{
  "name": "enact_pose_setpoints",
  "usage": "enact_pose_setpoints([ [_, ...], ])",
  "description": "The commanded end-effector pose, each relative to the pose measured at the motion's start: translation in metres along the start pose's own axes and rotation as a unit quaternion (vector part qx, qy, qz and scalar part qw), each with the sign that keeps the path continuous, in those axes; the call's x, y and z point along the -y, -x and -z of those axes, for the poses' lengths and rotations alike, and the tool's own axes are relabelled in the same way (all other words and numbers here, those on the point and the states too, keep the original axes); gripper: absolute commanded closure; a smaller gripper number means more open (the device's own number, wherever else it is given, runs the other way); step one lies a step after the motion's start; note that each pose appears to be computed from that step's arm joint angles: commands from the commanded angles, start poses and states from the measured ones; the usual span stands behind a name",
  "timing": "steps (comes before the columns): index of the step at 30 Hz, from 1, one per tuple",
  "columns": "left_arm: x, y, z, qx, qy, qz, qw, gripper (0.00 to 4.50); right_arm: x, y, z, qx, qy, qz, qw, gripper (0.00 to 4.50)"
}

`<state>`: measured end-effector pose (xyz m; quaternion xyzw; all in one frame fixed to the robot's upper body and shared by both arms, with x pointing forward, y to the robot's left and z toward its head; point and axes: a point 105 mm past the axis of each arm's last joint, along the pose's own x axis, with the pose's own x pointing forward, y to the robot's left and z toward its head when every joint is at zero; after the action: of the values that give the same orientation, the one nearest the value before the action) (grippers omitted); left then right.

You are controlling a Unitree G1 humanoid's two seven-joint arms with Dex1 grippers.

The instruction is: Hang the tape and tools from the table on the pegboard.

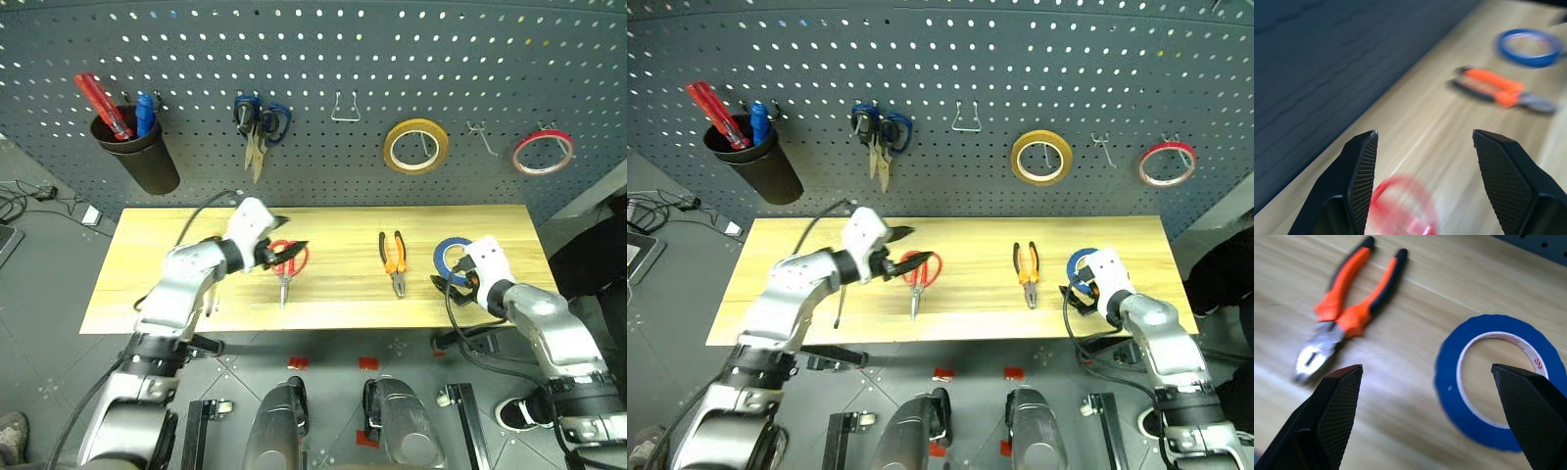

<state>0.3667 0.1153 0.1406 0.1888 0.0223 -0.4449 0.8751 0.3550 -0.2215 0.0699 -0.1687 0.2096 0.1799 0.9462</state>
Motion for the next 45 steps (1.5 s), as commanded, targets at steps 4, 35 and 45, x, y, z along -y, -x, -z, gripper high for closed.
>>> enact_pose_setpoints([
  [4, 0.030, -0.026, -0.022, 0.036, -0.028, 0.095, 0.994, 1.25, 0.014, -0.016, 0.017, -0.068, 0.019, -0.020, 0.997, 0.00],
  [35, 0.049, -0.025, -0.089, 0.188, -0.081, 0.093, 0.974, 1.22, -0.051, 0.091, -0.114, 0.254, 0.256, 0.174, 0.916, 3.80],
  [45, 0.047, -0.039, -0.122, 0.231, -0.098, 0.083, 0.965, 1.22, 0.002, 0.079, -0.157, 0.321, 0.222, 0.226, 0.893, 3.80],
])
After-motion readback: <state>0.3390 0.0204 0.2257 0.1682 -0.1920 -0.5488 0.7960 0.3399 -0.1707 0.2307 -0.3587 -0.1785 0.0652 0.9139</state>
